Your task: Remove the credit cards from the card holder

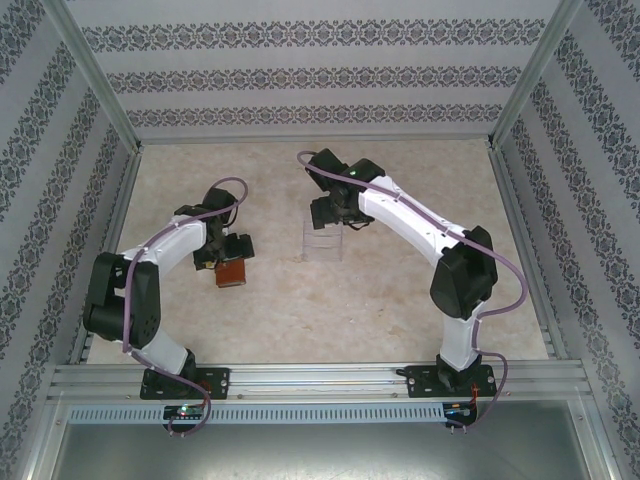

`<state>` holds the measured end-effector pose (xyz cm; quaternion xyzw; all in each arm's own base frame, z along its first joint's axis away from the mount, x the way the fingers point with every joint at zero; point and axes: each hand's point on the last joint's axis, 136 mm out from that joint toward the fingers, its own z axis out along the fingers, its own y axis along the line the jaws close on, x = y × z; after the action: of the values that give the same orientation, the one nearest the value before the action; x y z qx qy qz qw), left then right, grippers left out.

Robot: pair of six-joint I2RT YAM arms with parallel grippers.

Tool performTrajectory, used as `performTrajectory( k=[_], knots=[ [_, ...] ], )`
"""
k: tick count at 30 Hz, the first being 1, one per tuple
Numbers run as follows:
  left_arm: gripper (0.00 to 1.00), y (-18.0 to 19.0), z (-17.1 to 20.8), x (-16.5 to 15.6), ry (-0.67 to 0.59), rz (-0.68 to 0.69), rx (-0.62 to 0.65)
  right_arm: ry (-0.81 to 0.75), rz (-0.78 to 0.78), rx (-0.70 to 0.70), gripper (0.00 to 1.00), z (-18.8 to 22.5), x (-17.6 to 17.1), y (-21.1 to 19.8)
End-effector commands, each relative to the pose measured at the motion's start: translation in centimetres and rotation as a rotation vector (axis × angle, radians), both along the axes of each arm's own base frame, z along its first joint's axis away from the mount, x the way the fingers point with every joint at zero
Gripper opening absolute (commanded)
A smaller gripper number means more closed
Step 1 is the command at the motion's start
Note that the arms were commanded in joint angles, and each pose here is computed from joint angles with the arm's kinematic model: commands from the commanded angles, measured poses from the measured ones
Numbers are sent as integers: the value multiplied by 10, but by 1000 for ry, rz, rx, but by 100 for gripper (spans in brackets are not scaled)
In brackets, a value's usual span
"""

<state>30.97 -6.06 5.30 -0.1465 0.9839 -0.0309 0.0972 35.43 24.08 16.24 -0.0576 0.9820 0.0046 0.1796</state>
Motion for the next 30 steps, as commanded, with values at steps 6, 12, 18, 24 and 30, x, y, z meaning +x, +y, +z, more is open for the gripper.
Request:
performTrajectory(
  k=[6, 12, 18, 24, 30],
  knots=[
    [96, 3, -23, -1, 28, 20, 42, -24, -45, -21, 90, 6, -6, -19],
    [94, 3, -36, -5, 58, 8, 45, -12, -47, -28, 90, 2, -9, -21],
    [91, 0, -42, -8, 71, -1, 26, -7, -34, -11, 88, 3, -12, -15],
    [86, -2, -38, -11, 71, -15, 20, -3, -28, -14, 87, 3, -15, -14],
    [85, -10, -22, -14, 50, -42, 22, -6, -27, -17, 87, 5, -21, -17]
  ],
)
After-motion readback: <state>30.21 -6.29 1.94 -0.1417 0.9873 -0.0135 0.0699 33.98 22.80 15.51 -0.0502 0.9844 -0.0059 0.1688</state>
